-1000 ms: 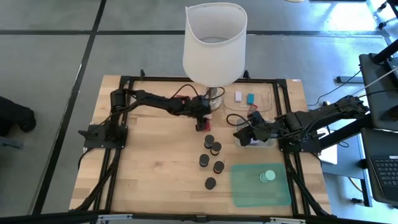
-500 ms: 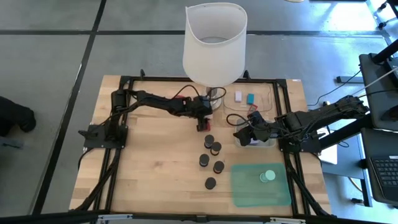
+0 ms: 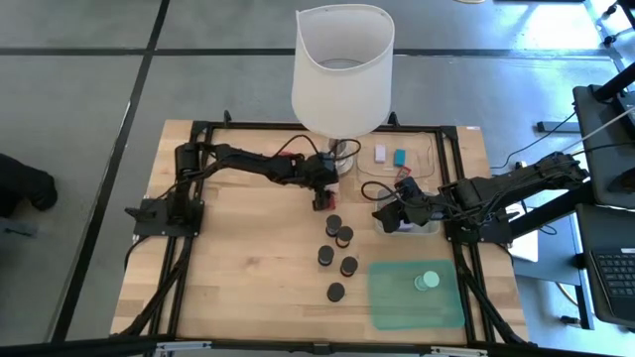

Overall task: Pick & Place Office items
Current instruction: Move the charger adapters to the middle of the table, then put the purple hourglass into the light blue bin

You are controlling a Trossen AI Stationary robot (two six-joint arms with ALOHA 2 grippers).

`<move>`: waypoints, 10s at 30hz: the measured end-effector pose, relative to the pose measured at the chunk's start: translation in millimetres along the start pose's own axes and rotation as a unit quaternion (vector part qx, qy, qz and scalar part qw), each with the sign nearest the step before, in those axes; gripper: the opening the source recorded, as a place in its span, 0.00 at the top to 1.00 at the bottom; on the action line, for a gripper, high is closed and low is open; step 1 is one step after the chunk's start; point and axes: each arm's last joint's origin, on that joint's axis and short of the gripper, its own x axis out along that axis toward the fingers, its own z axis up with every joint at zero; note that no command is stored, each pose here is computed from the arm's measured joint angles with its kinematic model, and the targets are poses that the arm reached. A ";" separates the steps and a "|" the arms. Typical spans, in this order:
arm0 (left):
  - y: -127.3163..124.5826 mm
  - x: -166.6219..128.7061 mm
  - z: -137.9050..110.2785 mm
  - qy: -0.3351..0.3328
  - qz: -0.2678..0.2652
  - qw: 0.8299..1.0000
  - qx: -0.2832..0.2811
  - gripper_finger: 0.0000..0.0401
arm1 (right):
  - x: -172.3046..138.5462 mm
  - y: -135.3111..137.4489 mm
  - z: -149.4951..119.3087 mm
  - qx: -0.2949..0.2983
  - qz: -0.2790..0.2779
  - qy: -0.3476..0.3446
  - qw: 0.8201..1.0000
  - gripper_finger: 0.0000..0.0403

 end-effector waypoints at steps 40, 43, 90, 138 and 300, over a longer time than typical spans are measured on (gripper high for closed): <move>39.0 -103.7 -24.1 0.205 0.096 0.949 -0.217 0.24 | -0.1 -0.7 2.5 0.016 -0.012 -0.043 0.999 0.34; 43.3 -103.5 -23.8 0.198 0.110 0.948 -0.222 0.19 | 0.0 -0.7 2.5 0.016 -0.012 -0.043 0.999 0.34; 94.9 -81.0 -66.1 0.067 0.232 0.856 -0.456 0.08 | -0.3 -1.4 4.5 0.098 -0.016 -0.078 0.992 0.34; 41.6 -57.3 -98.2 0.036 0.178 0.918 -0.353 0.49 | -0.4 -1.2 4.4 0.090 -0.015 -0.077 0.993 0.34; -15.1 -238.9 -209.9 -0.337 0.043 0.905 -0.255 0.13 | 0.0 1.0 1.2 0.093 0.004 -0.015 0.996 0.34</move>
